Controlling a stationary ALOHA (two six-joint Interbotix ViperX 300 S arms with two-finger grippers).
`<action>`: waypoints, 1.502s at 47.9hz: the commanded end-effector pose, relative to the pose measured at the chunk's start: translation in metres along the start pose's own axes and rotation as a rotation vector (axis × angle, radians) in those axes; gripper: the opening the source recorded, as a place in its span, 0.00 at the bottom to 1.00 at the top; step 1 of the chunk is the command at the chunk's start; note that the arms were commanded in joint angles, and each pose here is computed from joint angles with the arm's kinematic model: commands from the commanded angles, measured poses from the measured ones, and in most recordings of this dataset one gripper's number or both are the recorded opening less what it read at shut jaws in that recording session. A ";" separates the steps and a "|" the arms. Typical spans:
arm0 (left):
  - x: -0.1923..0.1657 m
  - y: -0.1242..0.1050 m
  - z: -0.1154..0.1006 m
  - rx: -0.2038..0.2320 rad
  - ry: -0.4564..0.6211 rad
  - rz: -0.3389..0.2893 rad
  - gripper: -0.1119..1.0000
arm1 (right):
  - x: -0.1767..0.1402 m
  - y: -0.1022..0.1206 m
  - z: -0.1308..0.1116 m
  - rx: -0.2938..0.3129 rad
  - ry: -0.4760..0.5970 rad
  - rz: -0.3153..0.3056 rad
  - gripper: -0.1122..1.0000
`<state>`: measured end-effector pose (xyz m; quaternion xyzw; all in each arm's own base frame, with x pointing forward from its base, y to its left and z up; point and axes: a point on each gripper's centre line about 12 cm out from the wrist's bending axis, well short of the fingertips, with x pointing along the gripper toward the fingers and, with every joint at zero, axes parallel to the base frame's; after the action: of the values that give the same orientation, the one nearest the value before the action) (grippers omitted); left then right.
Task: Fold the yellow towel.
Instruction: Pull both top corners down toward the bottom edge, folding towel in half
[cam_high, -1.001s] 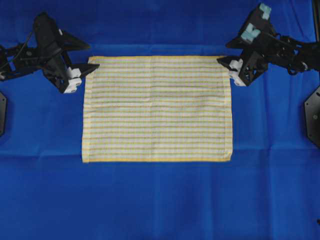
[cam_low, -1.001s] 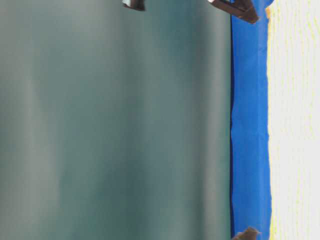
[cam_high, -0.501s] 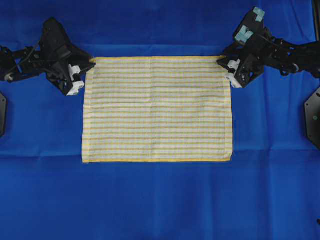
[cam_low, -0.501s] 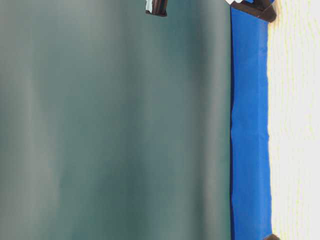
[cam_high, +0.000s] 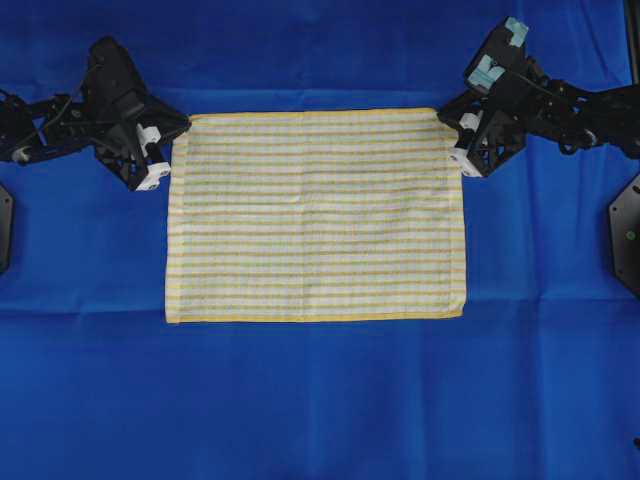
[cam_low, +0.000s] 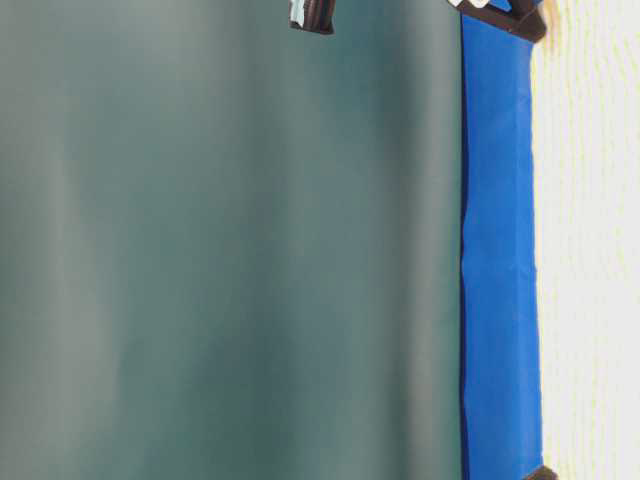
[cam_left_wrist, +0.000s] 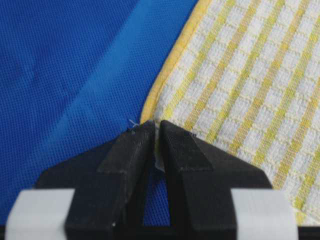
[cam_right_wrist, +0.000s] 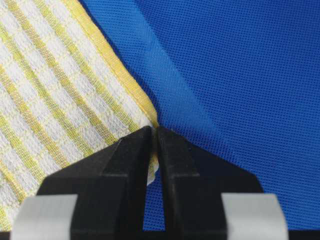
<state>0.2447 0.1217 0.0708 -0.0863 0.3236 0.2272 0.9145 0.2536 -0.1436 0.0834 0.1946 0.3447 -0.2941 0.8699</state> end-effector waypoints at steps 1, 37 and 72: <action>-0.004 0.000 0.011 0.002 -0.043 -0.001 0.15 | -0.006 0.003 0.011 0.007 -0.043 0.010 0.15; -0.036 -0.008 0.048 0.087 -0.111 -0.026 0.15 | -0.037 0.007 0.026 0.006 -0.133 0.043 0.15; -0.086 -0.089 0.016 0.054 -0.120 -0.340 0.15 | -0.087 0.069 -0.014 -0.074 -0.098 0.288 0.15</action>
<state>0.2354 0.0259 0.1311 -0.0962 0.2702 0.0808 0.9546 0.2397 -0.0608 0.1399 0.1921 0.2897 -0.1787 0.9204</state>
